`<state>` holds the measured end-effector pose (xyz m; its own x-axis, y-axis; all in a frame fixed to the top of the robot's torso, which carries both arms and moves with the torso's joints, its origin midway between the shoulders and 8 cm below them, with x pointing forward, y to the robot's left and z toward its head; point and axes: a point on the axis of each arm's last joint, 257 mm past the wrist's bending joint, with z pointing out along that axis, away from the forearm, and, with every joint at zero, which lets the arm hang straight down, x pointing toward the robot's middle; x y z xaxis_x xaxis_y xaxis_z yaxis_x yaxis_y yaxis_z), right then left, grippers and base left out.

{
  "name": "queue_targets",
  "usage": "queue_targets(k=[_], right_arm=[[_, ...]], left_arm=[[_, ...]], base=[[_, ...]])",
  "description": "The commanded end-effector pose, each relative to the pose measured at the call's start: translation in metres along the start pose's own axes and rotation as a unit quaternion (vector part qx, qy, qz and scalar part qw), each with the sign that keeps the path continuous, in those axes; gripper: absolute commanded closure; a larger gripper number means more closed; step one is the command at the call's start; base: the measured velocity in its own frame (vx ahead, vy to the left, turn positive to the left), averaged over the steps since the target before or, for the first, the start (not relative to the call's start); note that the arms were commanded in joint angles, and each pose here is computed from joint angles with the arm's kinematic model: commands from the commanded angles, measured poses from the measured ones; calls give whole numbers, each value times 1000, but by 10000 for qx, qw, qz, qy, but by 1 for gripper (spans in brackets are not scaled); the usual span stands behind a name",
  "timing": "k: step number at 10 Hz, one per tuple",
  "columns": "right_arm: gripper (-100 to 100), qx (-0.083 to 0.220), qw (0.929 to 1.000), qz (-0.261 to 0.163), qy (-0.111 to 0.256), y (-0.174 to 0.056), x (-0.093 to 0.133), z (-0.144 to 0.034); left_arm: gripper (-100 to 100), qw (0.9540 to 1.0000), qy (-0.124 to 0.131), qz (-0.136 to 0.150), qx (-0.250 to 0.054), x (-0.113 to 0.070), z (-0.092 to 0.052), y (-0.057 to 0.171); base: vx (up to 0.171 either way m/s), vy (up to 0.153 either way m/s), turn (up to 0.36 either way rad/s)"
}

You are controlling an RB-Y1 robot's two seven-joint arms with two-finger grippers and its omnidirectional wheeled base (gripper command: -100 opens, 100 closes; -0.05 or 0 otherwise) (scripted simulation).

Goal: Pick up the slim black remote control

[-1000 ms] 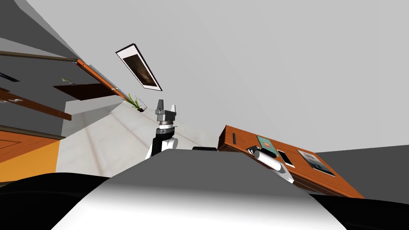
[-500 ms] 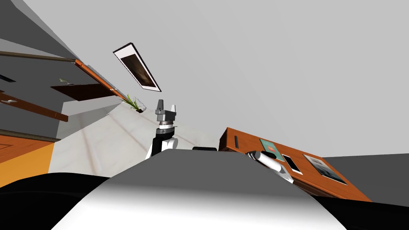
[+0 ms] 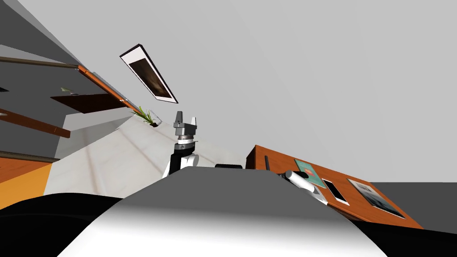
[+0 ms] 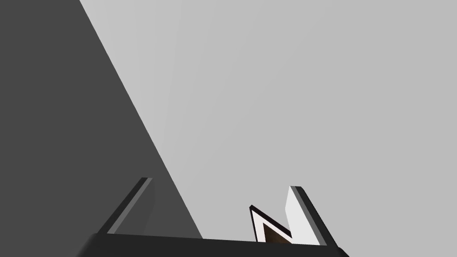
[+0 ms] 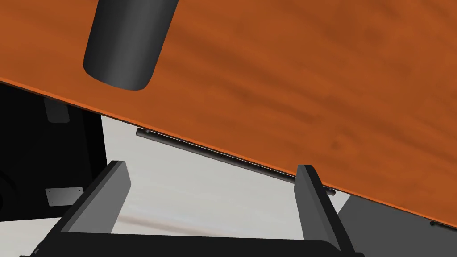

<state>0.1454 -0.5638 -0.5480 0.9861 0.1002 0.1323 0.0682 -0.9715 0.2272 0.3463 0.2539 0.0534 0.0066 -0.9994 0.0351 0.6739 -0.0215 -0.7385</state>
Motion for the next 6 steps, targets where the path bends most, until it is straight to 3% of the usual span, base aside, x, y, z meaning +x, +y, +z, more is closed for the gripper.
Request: queue_targets(k=[1, 6], right_arm=[[-100, 285, 9990, 265, -211, -11, -12, 3], [-100, 904, 9908, 694, -727, -41, -39, 7]], left_arm=[[0, 10000, 0, 0, 0, 0, 0, 0], [0, 10000, 0, 0, 0, 0, 0, 0]], base=[[132, -2, -22], [105, 4, -20]])
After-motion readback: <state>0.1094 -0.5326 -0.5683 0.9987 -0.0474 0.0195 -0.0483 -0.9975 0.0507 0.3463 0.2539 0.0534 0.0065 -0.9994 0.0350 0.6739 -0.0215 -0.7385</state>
